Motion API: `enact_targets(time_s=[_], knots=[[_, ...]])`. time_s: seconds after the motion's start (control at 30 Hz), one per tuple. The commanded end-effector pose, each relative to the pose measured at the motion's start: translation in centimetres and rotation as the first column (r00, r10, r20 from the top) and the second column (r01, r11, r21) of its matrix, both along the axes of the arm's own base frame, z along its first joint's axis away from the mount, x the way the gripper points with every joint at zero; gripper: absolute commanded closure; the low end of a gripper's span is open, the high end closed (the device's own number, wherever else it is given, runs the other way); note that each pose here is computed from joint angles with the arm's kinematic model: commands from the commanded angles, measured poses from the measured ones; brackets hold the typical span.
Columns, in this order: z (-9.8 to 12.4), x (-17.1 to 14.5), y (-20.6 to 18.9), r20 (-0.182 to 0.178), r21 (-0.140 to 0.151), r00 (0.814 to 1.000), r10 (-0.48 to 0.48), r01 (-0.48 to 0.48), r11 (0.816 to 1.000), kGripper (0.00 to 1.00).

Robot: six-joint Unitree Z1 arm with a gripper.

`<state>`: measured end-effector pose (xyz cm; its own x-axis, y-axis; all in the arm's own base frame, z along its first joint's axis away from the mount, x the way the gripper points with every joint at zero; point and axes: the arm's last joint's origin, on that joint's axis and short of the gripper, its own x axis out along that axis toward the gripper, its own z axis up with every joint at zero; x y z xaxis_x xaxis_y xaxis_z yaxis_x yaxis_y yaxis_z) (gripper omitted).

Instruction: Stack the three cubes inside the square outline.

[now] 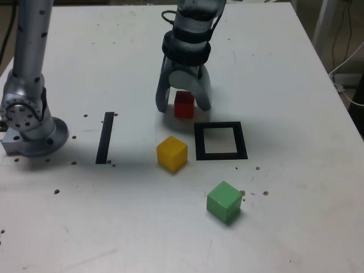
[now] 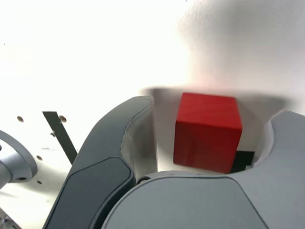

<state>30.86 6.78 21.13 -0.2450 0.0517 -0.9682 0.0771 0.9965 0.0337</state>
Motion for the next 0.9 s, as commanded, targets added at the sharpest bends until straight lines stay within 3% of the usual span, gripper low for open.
enact_targets(time_s=[0.0,0.33,0.7,0.87], knots=[[-0.1,0.1,0.1,0.002,0.008,1.000,-0.002,0.002,1.000,0.44],[-0.2,0.4,0.2,0.027,0.013,1.000,-0.009,0.008,1.000,0.55],[0.0,0.2,0.1,0.004,-0.002,1.000,-0.020,0.020,1.000,0.75],[0.8,0.1,-0.1,0.000,-0.006,1.000,-0.025,0.025,1.000,0.76]])
